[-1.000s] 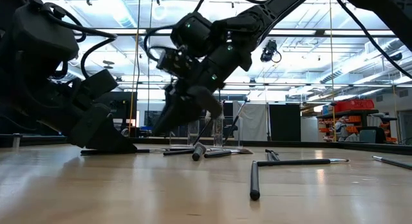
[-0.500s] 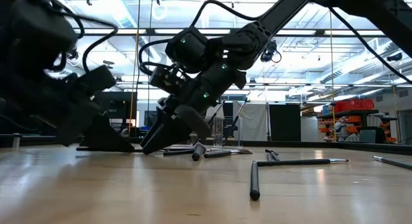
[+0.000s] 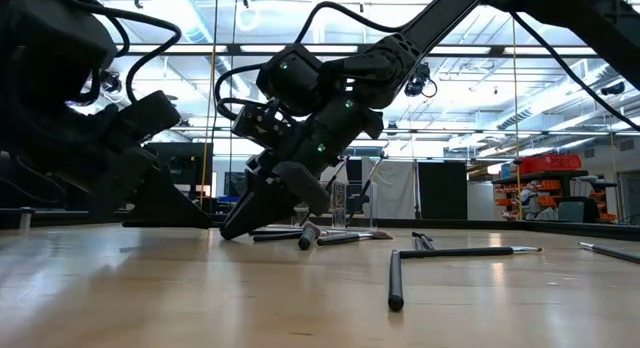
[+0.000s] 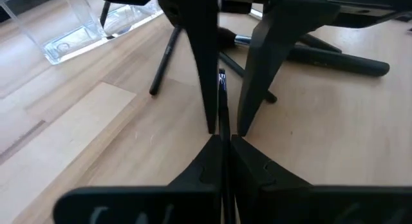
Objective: Put items in baskets/containers
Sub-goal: Put the black eyeshadow brush into the transparent organizer
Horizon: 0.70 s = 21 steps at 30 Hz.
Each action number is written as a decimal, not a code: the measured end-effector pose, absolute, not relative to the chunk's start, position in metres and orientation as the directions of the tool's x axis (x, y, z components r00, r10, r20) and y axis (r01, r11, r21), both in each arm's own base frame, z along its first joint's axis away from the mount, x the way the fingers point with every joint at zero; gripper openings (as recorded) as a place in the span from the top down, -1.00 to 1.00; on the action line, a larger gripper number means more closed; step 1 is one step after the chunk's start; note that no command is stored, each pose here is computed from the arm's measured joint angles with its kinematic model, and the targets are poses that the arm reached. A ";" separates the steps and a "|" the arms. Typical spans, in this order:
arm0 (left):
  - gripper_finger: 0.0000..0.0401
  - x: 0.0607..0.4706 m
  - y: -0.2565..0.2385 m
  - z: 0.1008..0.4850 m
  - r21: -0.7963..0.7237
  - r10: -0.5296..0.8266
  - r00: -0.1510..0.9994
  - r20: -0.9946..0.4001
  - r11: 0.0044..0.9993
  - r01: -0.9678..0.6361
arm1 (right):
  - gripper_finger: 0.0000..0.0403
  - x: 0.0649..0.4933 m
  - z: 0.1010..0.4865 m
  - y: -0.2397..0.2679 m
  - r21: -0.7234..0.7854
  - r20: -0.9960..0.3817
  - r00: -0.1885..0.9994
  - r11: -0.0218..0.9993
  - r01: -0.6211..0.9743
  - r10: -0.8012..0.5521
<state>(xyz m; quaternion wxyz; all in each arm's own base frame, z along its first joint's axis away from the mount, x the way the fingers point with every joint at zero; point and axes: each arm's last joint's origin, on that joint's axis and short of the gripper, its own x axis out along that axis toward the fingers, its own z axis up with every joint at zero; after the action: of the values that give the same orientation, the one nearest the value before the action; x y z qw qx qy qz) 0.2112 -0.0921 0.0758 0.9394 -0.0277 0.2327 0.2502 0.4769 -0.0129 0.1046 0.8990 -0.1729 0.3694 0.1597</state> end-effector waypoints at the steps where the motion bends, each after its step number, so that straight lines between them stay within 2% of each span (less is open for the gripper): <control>1: 0.92 0.211 -0.092 0.076 0.064 0.456 0.767 -0.452 0.874 -0.482 | 0.71 0.477 0.105 -0.013 -0.194 -0.718 0.677 0.889 -0.416 0.160; 6: 0.92 0.211 -0.092 0.076 0.062 0.452 0.767 -0.455 0.876 -0.479 | 0.87 0.477 0.104 -0.013 -0.202 -0.718 0.679 0.886 -0.418 0.157; 12: 0.89 0.211 -0.092 0.076 0.060 0.447 0.768 -0.458 0.878 -0.475 | 0.88 0.477 0.104 -0.013 -0.211 -0.719 0.678 0.880 -0.426 0.156; 17: 0.75 0.212 -0.093 0.076 0.056 0.440 0.770 -0.463 0.881 -0.470 | 0.92 0.476 0.106 -0.013 -0.223 -0.724 0.675 0.879 -0.422 0.141; 19: 0.66 0.212 -0.092 0.076 0.058 0.443 0.768 -0.461 0.879 -0.473 | 0.92 0.474 0.110 -0.011 -0.265 -0.742 0.665 0.873 -0.409 0.087; 21: 0.57 0.212 -0.092 0.076 0.058 0.447 0.768 -0.459 0.878 -0.476 | 0.92 0.470 0.116 -0.005 -0.360 -0.767 0.642 0.843 -0.398 -0.025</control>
<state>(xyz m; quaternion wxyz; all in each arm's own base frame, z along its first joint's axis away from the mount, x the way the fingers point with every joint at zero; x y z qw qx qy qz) 0.2118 -0.0923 0.0762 0.9398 -0.0307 0.2360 0.2453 0.4699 -0.0054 0.1160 0.8684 -0.2582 0.4095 0.1075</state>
